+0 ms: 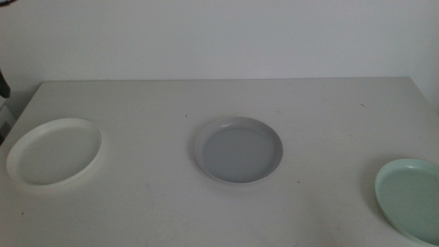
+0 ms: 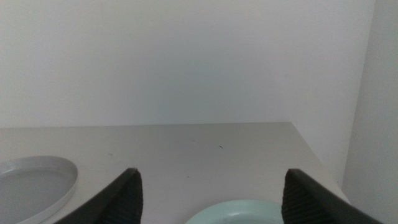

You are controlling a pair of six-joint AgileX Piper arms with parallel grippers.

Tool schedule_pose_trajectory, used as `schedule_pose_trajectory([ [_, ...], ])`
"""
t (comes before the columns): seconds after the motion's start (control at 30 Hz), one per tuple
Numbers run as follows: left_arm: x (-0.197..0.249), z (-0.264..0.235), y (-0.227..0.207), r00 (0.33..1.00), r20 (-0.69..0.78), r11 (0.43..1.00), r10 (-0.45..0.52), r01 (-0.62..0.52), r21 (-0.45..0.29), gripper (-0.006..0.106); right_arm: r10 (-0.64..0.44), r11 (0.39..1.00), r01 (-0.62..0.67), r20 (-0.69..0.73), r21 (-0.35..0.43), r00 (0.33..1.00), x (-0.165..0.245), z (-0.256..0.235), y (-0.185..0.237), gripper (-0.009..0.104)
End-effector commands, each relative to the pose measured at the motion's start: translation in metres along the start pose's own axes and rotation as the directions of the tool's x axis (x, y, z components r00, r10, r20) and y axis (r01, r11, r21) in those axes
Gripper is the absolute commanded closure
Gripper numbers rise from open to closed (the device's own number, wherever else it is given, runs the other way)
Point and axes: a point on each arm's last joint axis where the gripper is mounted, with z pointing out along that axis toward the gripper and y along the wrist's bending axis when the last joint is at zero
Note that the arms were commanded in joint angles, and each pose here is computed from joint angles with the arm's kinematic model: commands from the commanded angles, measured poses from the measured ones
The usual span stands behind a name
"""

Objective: Stack the three bowls on top of each other.

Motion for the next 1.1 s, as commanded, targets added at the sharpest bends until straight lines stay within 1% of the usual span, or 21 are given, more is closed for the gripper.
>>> schedule_pose_trajectory([
  [0.0,0.001,-0.007,-0.004,0.998,-0.026,0.998,0.052,-0.051,0.022,0.002,-0.017,1.0,0.017,0.113,0.0,0.993,-0.011,-0.003,0.001,0.038],
  [0.17,0.002,0.036,0.006,0.991,-0.12,0.998,0.052,-0.046,0.05,0.002,-0.017,1.0,0.017,0.113,0.0,0.993,-0.011,-0.003,0.001,0.038],
  [0.2,0.003,0.051,0.009,0.987,-0.151,0.997,0.049,-0.039,0.063,0.002,-0.017,1.0,0.017,0.113,0.0,0.993,-0.011,-0.003,0.001,0.038],
  [0.4,0.006,0.086,0.015,0.976,-0.206,0.994,0.067,-0.047,0.101,0.003,-0.017,1.0,0.017,0.113,0.0,0.993,-0.011,-0.003,0.001,0.038],
  [0.47,0.007,0.096,0.016,0.973,-0.219,0.992,0.072,-0.048,0.113,0.007,-0.017,1.0,0.017,0.113,0.0,0.993,-0.011,-0.003,0.001,0.038],
  [0.63,0.01,0.113,0.018,0.966,-0.248,0.989,0.071,-0.037,0.142,0.023,-0.017,1.0,0.017,0.113,0.0,0.993,-0.011,-0.003,0.001,0.038],
  [0.73,0.011,0.118,0.018,0.963,-0.259,0.989,0.07,-0.033,0.145,0.026,-0.017,1.0,0.017,0.113,0.0,0.993,-0.011,-0.003,0.001,0.038],
  [0.8,0.011,0.118,0.021,0.963,-0.259,0.992,0.075,-0.045,0.121,0.027,-0.017,1.0,0.017,0.113,0.0,0.993,-0.011,-0.003,0.001,0.038],
  [0.83,0.011,0.118,0.021,0.962,-0.261,0.992,0.076,-0.045,0.121,0.029,-0.017,1.0,0.017,0.113,0.0,0.993,-0.011,-0.003,0.001,0.038],
  [0.87,0.011,0.118,0.021,0.962,-0.263,0.991,0.076,-0.045,0.122,0.033,-0.017,1.0,0.017,0.113,0.0,0.993,-0.011,-0.003,0.001,0.038],
  [0.93,0.011,0.118,0.021,0.962,-0.263,0.991,0.075,-0.044,0.123,0.045,-0.017,1.0,0.017,0.113,0.0,0.993,-0.011,-0.003,0.001,0.038],
  [0.97,0.011,0.118,0.02,0.962,-0.263,0.991,0.068,-0.036,0.125,0.054,-0.017,1.0,0.017,0.113,0.0,0.993,-0.011,-0.003,0.001,0.038],
  [1.0,0.012,0.118,0.02,0.961,-0.269,0.991,0.061,-0.027,0.128,0.065,-0.017,1.0,0.017,0.113,0.0,0.993,-0.011,-0.003,0.001,0.038],
  [1.03,0.012,0.118,0.02,0.96,-0.272,0.991,0.058,-0.024,0.129,0.072,-0.017,1.0,0.017,0.113,0.0,0.993,-0.011,-0.003,0.001,0.038],
  [1.07,0.013,0.118,0.02,0.959,-0.28,0.991,0.053,-0.017,0.13,0.084,-0.017,1.0,0.017,0.113,0.0,0.993,-0.011,-0.003,0.001,0.038],
])
